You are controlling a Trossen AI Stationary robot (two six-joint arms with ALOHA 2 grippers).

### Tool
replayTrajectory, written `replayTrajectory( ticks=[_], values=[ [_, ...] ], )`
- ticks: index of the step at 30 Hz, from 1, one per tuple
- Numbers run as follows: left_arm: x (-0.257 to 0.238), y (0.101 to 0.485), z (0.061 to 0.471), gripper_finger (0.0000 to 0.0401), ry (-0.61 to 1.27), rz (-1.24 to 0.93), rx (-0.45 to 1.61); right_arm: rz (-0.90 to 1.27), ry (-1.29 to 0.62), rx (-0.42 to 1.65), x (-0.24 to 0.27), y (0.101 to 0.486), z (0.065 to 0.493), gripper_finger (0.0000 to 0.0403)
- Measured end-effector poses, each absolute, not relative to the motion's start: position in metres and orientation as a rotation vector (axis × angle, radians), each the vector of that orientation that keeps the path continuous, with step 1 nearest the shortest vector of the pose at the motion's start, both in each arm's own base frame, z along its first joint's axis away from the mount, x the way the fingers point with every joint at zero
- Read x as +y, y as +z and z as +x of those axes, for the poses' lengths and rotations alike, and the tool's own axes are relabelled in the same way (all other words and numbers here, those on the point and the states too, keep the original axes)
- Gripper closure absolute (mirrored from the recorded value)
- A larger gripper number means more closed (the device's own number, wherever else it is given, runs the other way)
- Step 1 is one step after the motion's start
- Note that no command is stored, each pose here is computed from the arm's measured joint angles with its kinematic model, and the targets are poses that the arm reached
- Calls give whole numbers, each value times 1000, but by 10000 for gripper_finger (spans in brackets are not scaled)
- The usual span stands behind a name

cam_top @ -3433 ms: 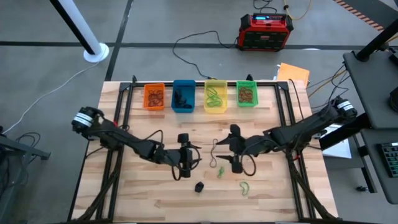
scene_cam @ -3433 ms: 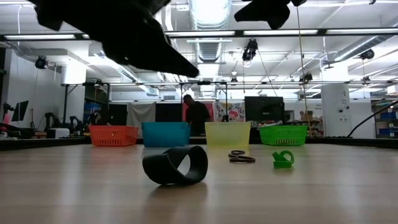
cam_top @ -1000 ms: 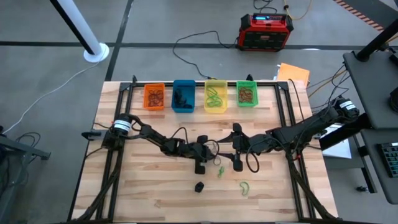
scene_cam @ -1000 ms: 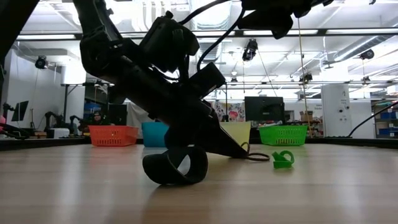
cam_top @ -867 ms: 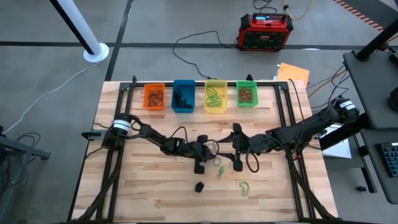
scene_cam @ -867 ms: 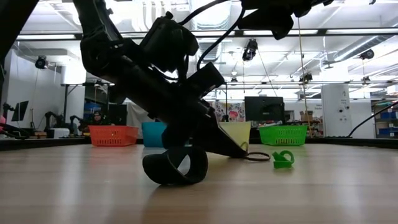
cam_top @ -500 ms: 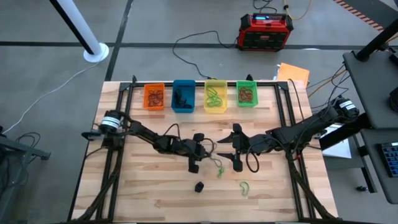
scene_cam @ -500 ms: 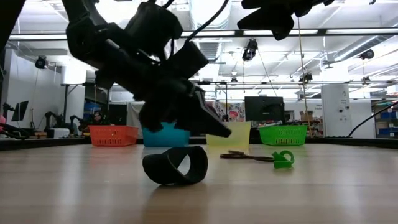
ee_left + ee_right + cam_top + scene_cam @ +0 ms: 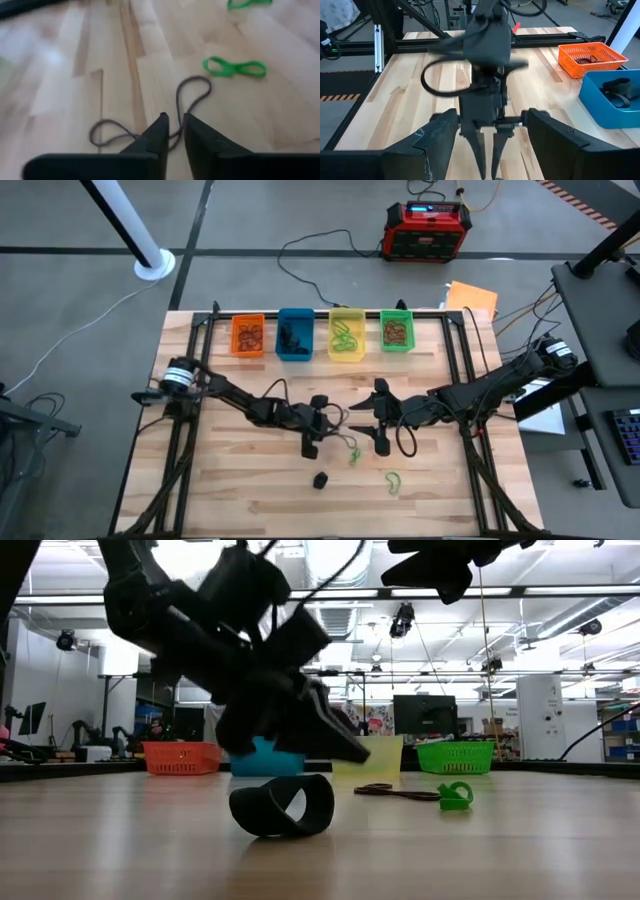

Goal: Sort rubber bands into baskets
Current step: Put the violet rubber band into the orange bin

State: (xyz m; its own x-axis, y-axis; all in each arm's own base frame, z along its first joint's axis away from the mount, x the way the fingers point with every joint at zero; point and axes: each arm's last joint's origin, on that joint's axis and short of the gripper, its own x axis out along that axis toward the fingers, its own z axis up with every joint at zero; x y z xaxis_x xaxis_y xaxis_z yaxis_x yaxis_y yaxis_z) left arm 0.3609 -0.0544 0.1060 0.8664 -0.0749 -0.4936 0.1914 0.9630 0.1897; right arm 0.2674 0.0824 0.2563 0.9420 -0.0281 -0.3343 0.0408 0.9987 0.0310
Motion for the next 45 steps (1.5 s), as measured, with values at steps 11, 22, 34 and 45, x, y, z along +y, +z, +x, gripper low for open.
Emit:
replayTrajectory(
  ticks=[11,22,34,45],
  values=[
    [-53,82,368,196,-115,189,523,35,-35,342,82,256,267,172],
    [-43,55,370,191,-87,106,541,32,-36,351,82,253,267,172],
    [-44,50,368,392,-117,109,547,38,-37,356,82,251,266,172],
    [-45,81,365,401,-188,118,477,61,-42,360,82,250,266,172]
  ],
)
